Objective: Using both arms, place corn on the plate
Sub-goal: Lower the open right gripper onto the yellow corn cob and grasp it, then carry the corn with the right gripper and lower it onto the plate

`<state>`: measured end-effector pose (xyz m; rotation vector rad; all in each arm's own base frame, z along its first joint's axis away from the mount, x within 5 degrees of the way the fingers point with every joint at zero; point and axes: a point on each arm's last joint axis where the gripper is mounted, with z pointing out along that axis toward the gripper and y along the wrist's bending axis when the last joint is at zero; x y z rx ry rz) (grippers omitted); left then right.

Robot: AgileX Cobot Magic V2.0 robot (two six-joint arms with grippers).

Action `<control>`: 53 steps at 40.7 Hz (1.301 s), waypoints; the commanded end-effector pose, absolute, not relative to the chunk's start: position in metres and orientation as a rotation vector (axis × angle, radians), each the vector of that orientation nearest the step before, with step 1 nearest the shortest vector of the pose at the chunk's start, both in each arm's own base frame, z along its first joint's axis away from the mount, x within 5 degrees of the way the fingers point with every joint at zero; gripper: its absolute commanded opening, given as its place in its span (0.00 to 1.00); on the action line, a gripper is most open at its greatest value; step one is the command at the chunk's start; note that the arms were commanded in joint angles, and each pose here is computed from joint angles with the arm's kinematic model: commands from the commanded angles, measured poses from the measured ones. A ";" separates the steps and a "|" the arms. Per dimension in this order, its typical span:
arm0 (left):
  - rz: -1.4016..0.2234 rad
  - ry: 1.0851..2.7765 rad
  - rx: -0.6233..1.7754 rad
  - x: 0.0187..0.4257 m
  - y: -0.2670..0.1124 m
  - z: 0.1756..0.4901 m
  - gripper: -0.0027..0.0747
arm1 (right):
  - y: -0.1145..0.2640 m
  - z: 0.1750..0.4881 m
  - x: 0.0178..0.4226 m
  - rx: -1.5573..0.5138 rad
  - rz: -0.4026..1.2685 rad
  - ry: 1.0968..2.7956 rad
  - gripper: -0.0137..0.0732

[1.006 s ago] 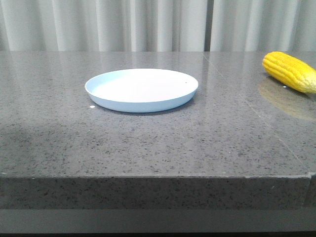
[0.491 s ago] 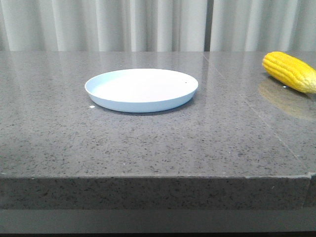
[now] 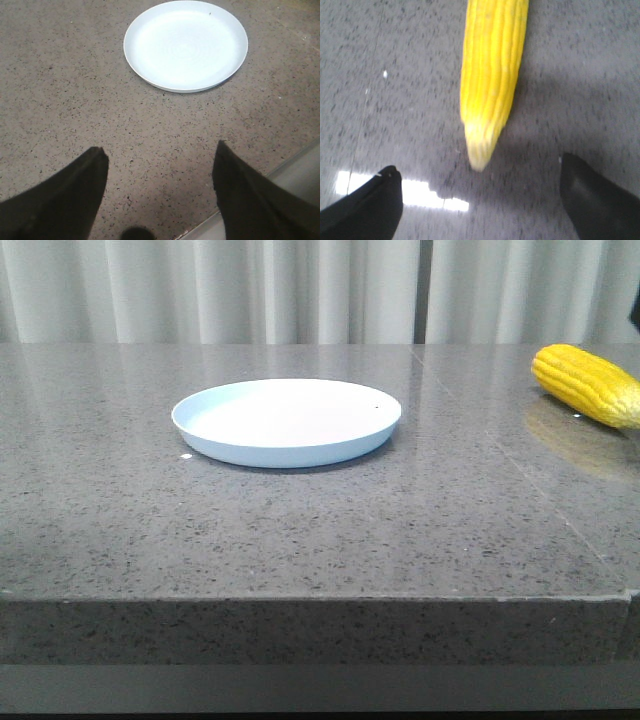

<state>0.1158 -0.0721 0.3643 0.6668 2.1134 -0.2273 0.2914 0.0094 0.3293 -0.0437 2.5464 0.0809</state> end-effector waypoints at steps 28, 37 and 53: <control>-0.269 2.013 0.635 0.117 -0.075 0.379 0.60 | 0.010 0.297 0.412 -0.038 0.078 2.562 0.87; -0.269 2.013 0.635 0.117 -0.075 0.379 0.60 | 0.010 0.292 0.412 -0.039 0.080 2.595 0.53; -0.269 2.013 0.635 0.117 -0.075 0.379 0.60 | 0.061 0.348 0.388 -0.205 0.199 2.600 0.49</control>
